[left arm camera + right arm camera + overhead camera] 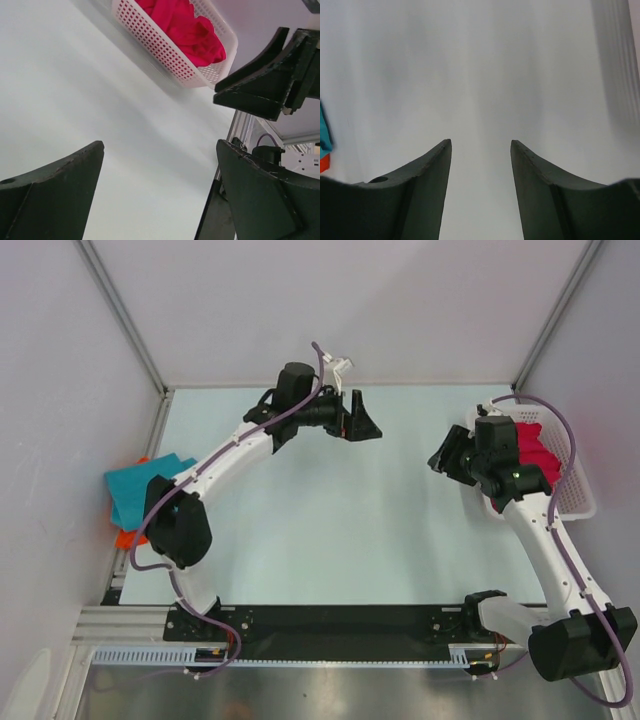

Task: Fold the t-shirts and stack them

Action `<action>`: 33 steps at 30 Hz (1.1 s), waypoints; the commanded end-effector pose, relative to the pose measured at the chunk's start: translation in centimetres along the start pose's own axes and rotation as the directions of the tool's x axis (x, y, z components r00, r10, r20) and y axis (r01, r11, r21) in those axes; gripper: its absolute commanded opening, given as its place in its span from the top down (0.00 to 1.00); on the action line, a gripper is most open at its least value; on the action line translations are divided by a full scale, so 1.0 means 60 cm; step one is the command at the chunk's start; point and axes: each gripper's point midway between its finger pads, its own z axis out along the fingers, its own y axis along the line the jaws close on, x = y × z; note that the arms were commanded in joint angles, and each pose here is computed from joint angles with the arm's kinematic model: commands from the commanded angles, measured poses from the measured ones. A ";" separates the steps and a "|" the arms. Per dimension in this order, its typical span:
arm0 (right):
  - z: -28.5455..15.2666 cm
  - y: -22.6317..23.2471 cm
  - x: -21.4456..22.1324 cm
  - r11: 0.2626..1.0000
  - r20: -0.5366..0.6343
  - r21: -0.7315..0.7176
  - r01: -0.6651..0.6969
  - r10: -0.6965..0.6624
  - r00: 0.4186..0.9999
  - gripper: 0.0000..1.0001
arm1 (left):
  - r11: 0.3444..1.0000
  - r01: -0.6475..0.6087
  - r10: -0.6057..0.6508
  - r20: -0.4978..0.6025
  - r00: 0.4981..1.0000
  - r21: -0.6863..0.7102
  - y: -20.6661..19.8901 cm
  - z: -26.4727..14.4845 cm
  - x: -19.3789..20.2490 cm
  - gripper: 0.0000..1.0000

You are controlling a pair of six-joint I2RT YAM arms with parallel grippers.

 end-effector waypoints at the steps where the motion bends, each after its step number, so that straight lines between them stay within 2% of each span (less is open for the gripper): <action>1: -0.005 0.013 -0.016 1.000 0.053 0.016 -0.012 0.012 0.999 0.44 | 0.979 -0.200 0.202 0.079 0.976 -0.034 -0.072 -0.055 -0.053 0.00; 4: 0.001 0.004 -0.018 0.999 0.055 0.040 -0.014 0.011 0.998 0.41 | 0.972 -0.220 0.224 0.056 0.973 -0.079 -0.063 -0.066 -0.051 0.00; 5: 0.014 -0.027 -0.016 0.996 0.040 0.071 -0.056 0.053 0.998 0.39 | 0.971 -0.223 0.227 0.050 0.972 -0.086 -0.062 -0.069 -0.050 0.00; 6: 0.024 -0.035 -0.023 0.993 0.047 0.050 -0.103 0.100 0.994 0.38 | 0.970 -0.227 0.231 0.048 0.972 -0.087 -0.064 -0.073 -0.050 0.00; 7: 0.033 -0.033 -0.014 0.989 0.000 -0.013 -0.146 0.146 0.989 0.38 | 0.968 -0.232 0.237 0.042 0.971 -0.091 -0.064 -0.081 -0.047 0.00; 8: 0.052 -0.050 -0.007 0.980 -0.028 -0.005 -0.198 0.197 0.980 0.38 | 0.967 -0.233 0.238 0.043 0.970 -0.100 -0.064 -0.086 -0.046 0.00; 9: 0.063 -0.087 -0.018 0.965 -0.009 0.026 -0.259 0.259 0.966 0.38 | 0.966 -0.234 0.239 0.042 0.970 -0.108 -0.063 -0.091 -0.044 0.00; 13: 0.107 -0.152 -0.025 0.933 -0.022 0.177 -0.313 0.321 0.947 0.36 | 0.958 -0.243 0.252 0.046 0.967 -0.150 -0.051 -0.119 -0.033 0.00; 16: 0.126 -0.179 -0.019 0.890 -0.045 0.212 -0.404 0.422 0.905 0.35 | 0.962 -0.216 0.227 0.048 0.973 -0.166 -0.039 -0.129 -0.030 0.00; 19: 0.128 -0.201 -0.017 0.852 -0.016 0.224 -0.473 0.488 0.873 0.35 | 0.965 -0.203 0.215 0.053 0.975 -0.166 -0.037 -0.130 -0.029 0.01; 25: 0.110 -0.234 -0.002 0.801 0.059 0.244 -0.546 0.550 0.833 0.28 | 0.969 -0.186 0.197 0.049 0.979 -0.162 -0.036 -0.132 -0.024 0.00; 33: 0.142 -0.272 0.024 0.769 0.036 0.310 -0.559 0.578 0.815 0.27 | 0.963 -0.186 0.202 0.062 0.978 -0.195 -0.037 -0.161 -0.015 0.00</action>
